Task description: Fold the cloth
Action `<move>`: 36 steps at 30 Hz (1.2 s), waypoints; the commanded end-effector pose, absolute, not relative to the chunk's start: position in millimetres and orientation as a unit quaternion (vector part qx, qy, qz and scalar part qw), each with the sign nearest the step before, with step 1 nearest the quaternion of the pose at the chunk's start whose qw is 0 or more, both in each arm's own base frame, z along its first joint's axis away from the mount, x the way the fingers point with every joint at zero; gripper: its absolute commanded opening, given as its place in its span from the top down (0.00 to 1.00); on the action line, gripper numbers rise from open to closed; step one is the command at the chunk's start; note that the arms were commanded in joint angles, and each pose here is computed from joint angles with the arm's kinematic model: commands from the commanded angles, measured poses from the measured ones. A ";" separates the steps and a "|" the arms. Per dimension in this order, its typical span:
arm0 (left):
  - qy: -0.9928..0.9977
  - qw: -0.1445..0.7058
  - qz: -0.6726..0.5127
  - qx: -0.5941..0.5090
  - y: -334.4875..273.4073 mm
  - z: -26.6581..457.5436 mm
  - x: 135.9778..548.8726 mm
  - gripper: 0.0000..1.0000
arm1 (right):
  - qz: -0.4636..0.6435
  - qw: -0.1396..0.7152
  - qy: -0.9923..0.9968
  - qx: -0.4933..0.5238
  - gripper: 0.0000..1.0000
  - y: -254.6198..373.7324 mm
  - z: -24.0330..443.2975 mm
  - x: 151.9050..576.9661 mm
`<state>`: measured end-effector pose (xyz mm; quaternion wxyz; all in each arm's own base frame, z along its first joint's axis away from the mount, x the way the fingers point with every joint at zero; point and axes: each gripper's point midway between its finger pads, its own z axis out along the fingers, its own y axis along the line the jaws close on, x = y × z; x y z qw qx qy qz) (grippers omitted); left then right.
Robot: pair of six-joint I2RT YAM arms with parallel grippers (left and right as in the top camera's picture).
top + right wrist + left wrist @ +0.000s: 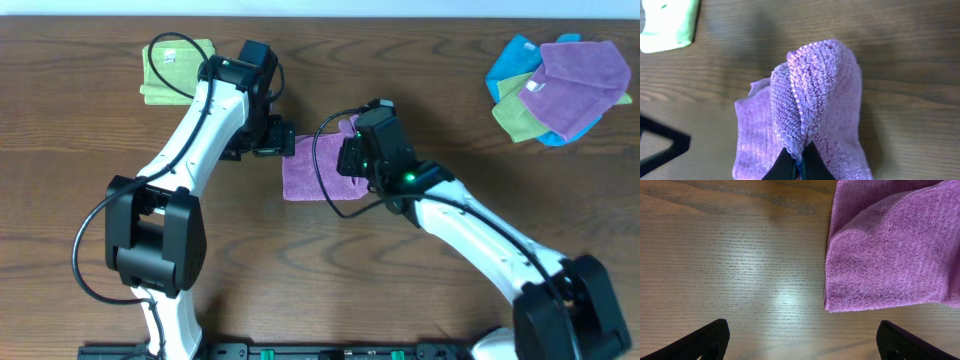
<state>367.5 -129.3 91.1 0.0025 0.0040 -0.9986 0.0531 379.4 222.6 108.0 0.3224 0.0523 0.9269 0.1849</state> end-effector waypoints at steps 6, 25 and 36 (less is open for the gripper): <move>-0.997 -0.010 0.066 0.028 -104.6 102.6 375.9 0.05 | 0.224 0.336 0.912 0.073 0.98 250.5 118.2 383.8; -0.990 -0.012 0.099 0.103 -55.6 104.5 388.1 0.05 | 0.248 0.326 0.908 0.085 0.98 288.3 89.2 381.6; -0.990 -0.018 0.100 0.103 -55.8 104.7 391.4 0.05 | 0.270 0.318 0.904 0.093 0.98 307.9 88.7 371.8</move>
